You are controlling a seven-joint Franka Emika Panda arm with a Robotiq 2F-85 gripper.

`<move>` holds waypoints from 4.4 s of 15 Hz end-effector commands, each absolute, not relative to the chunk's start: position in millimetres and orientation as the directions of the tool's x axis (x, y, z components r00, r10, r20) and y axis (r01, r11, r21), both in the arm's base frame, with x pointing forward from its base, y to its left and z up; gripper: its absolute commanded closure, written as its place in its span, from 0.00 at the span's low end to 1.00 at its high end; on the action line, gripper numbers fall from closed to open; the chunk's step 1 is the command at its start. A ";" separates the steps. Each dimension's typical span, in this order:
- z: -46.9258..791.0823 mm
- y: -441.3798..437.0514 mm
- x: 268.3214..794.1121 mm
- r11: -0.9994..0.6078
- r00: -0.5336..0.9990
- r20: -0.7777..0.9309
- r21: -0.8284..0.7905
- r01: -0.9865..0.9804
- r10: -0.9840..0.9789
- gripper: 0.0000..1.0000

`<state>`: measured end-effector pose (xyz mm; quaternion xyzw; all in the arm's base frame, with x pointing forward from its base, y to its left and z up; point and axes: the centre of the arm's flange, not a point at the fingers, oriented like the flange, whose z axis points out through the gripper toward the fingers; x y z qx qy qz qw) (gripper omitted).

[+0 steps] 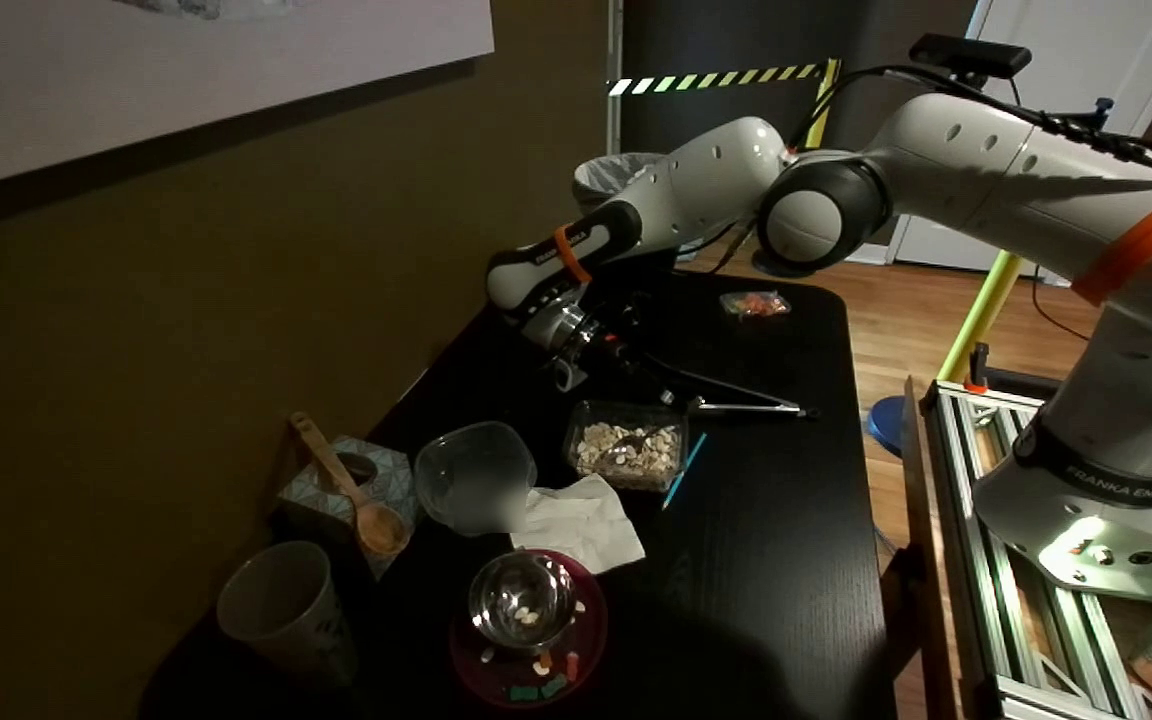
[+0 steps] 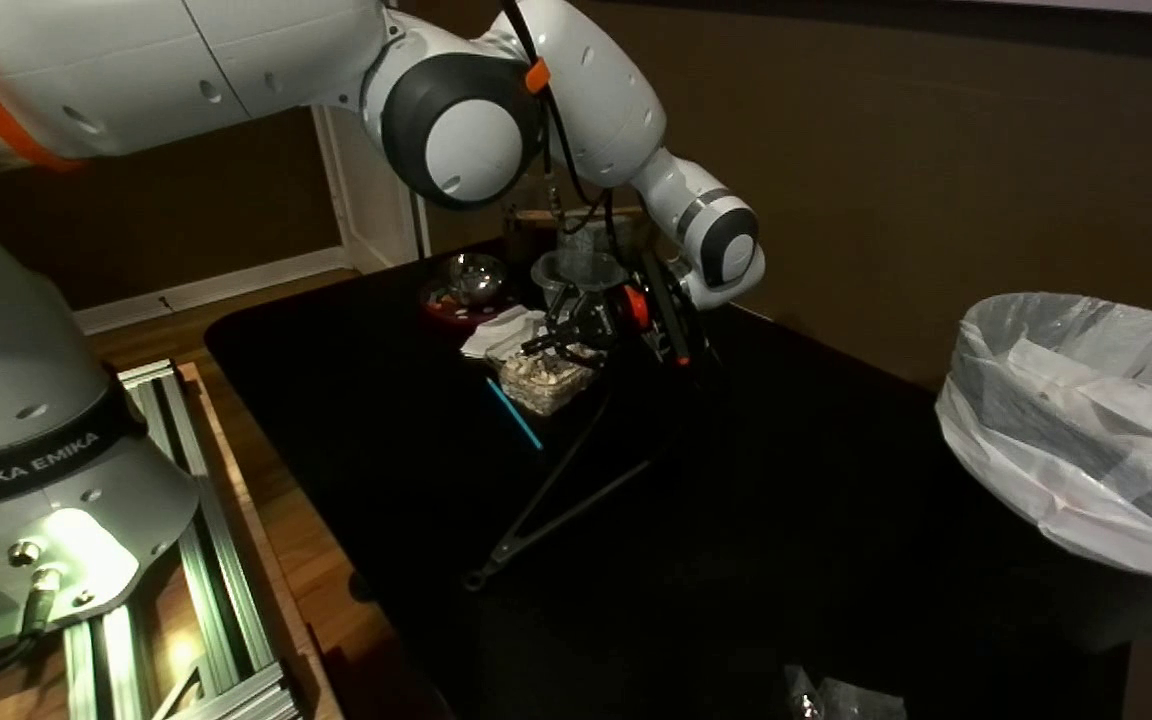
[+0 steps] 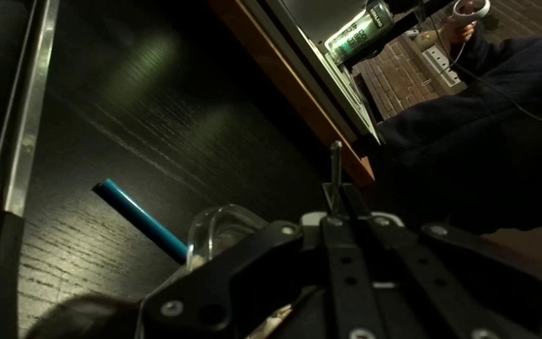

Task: Use the spoon to move some of the white objects to the silver bowl

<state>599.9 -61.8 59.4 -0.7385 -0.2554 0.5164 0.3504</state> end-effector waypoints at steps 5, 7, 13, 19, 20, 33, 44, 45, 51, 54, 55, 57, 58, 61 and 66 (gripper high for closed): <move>42.7 -76.7 617.2 -0.476 0.369 -0.460 -0.878 -0.053 0.808 0.99; 43.0 -81.2 615.7 -0.436 0.388 -0.422 -0.898 -0.058 0.819 0.99; 65.3 -85.3 616.2 -0.336 0.466 -0.310 -0.941 -0.029 0.829 0.99; 115.0 -73.6 615.6 -0.288 0.482 -0.212 -0.954 0.087 0.850 0.99; 124.8 -70.6 613.7 -0.284 0.480 -0.199 -0.952 0.111 0.854 0.99; 146.3 -51.8 617.5 -0.281 0.474 -0.163 -0.941 0.189 0.865 0.96; 146.8 -42.6 585.8 -0.220 0.471 -0.144 -0.969 0.109 0.870 0.99; 148.6 -36.0 578.2 -0.208 0.477 -0.131 -0.972 0.110 0.869 0.99; 174.2 -9.2 539.5 -0.167 0.464 -0.083 -0.976 0.143 0.882 0.99; 188.8 4.4 519.6 -0.157 0.455 -0.052 -0.968 0.197 0.889 0.99; 190.7 10.6 514.5 -0.161 0.447 -0.052 -0.964 0.210 0.893 0.99; 193.2 23.3 504.5 -0.188 0.439 -0.068 -0.953 0.238 0.896 0.99; 194.0 30.6 498.9 -0.197 0.432 -0.074 -0.949 0.247 0.899 0.99; 192.3 52.6 484.3 -0.241 0.416 -0.107 -0.928 0.284 0.903 0.99; 187.9 61.1 492.2 -0.213 0.362 -0.113 -0.944 0.251 0.925 0.96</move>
